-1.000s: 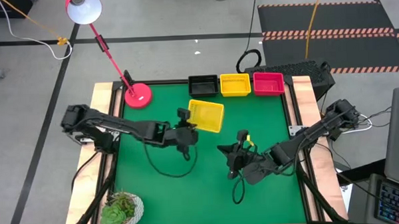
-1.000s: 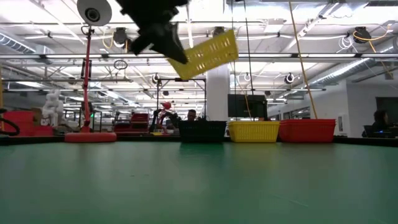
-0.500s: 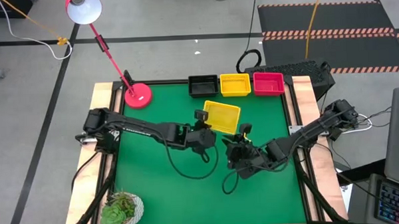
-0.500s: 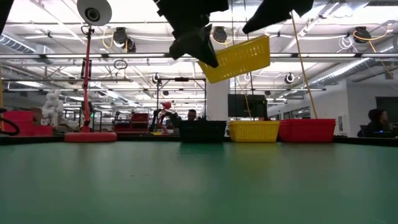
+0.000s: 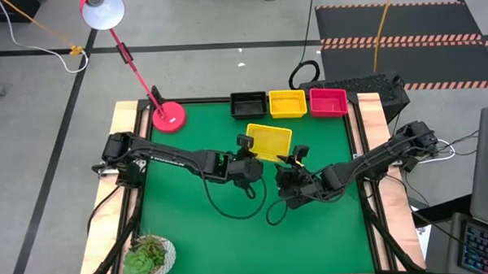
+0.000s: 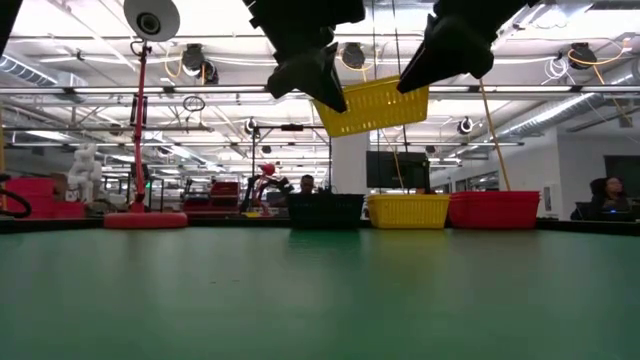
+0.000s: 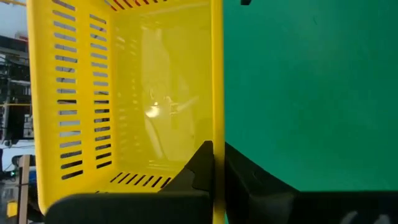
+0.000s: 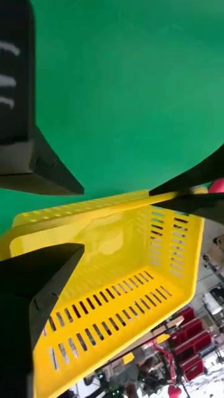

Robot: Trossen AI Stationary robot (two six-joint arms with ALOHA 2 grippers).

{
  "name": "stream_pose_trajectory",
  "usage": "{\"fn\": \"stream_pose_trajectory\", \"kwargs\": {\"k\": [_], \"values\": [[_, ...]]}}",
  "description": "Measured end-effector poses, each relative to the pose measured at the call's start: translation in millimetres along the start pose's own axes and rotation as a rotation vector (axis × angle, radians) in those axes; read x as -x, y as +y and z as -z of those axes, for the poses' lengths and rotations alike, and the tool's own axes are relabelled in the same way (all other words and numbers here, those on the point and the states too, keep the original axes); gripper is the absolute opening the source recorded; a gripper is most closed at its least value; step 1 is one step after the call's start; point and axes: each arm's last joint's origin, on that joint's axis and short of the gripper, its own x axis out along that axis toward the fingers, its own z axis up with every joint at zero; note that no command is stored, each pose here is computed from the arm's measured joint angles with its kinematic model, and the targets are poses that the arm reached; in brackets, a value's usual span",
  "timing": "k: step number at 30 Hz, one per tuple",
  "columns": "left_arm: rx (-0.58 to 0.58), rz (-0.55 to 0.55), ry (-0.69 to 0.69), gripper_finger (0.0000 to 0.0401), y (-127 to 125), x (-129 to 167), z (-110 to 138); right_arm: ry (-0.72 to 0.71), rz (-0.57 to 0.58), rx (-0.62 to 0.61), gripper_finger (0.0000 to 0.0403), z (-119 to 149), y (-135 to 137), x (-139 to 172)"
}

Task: Stack baskets by color
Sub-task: Stack the bottom yellow bin on the top yellow bins

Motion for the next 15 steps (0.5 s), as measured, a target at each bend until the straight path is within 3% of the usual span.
{"fn": "stream_pose_trajectory", "kwargs": {"k": [9, 15], "values": [[-0.002, 0.001, -0.003, 0.0028, -0.6, 0.4, -0.5, 0.02, -0.036, 0.01, 0.0073, 1.6, -0.5, -2.5], [-0.034, 0.005, -0.038, 0.0008, -4.0, 3.6, -4.9, 0.029, -0.053, 0.021, 0.0027, 2.3, -0.8, -3.4]]}}
